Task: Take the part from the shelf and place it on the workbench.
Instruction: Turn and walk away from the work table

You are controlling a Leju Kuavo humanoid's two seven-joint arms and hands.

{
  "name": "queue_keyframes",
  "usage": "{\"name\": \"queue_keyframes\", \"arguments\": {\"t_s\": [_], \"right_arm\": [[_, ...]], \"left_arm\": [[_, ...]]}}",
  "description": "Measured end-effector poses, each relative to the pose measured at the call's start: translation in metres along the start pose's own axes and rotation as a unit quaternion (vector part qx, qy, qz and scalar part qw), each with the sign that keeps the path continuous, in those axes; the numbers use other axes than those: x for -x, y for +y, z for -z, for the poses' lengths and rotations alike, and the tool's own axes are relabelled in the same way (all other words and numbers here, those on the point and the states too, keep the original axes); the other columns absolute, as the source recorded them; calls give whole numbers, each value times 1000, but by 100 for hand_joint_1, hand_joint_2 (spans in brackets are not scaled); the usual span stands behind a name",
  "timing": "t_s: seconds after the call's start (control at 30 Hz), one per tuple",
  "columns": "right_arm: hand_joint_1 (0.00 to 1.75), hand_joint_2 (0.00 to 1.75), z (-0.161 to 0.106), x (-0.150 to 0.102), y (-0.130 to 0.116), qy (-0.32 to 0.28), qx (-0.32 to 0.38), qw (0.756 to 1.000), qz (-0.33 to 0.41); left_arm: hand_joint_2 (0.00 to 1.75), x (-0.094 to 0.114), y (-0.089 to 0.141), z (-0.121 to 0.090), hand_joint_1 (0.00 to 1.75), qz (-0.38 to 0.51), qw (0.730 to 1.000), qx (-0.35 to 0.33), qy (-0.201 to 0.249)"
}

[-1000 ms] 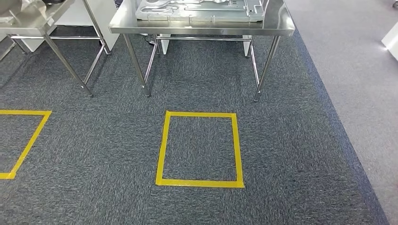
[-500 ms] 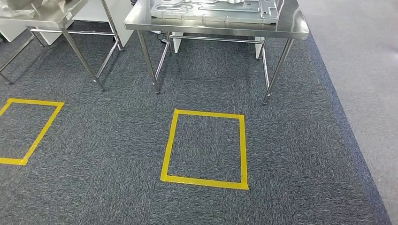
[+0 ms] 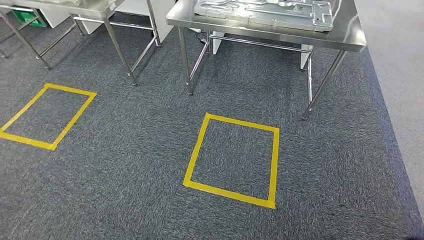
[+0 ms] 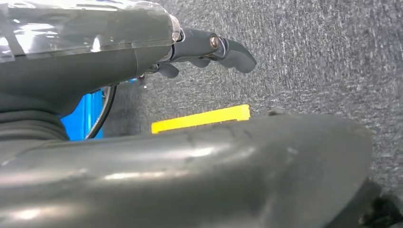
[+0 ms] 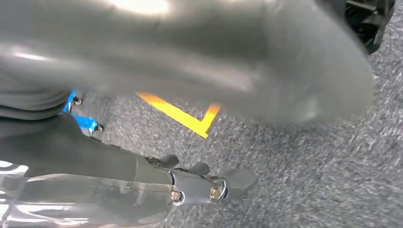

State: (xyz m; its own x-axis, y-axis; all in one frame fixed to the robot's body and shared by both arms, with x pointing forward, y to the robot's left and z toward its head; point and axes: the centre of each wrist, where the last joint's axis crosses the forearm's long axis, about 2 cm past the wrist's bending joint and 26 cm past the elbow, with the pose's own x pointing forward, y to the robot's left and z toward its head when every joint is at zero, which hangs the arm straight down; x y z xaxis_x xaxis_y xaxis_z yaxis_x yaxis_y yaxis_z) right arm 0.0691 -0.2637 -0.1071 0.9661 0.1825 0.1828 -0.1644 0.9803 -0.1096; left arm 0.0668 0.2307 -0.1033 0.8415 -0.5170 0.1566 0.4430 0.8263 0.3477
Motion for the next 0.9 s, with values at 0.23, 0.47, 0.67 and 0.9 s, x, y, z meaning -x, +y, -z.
{"name": "queue_keyframes", "arguments": {"t_s": [0.23, 0.47, 0.67, 0.9], "right_arm": [[0, 175, 0, -1, 0, -1, -4, 1000, -6], [0, 175, 0, 2, -2, 2, -3, 1000, -14], [0, 175, 1, -2, -4, 5, 0, 1000, -20], [0, 175, 1, -3, -5, 5, 1, 1000, -22]], "left_arm": [[0, 0, -2, -1, 0, -1, 1000, 1, 0], [175, -1, -4, -2, 0, -3, 1000, 4, 0], [175, -1, -6, -2, 0, -6, 1000, 5, 0], [175, -1, -5, -2, 0, -6, 1000, 4, -1]]}}
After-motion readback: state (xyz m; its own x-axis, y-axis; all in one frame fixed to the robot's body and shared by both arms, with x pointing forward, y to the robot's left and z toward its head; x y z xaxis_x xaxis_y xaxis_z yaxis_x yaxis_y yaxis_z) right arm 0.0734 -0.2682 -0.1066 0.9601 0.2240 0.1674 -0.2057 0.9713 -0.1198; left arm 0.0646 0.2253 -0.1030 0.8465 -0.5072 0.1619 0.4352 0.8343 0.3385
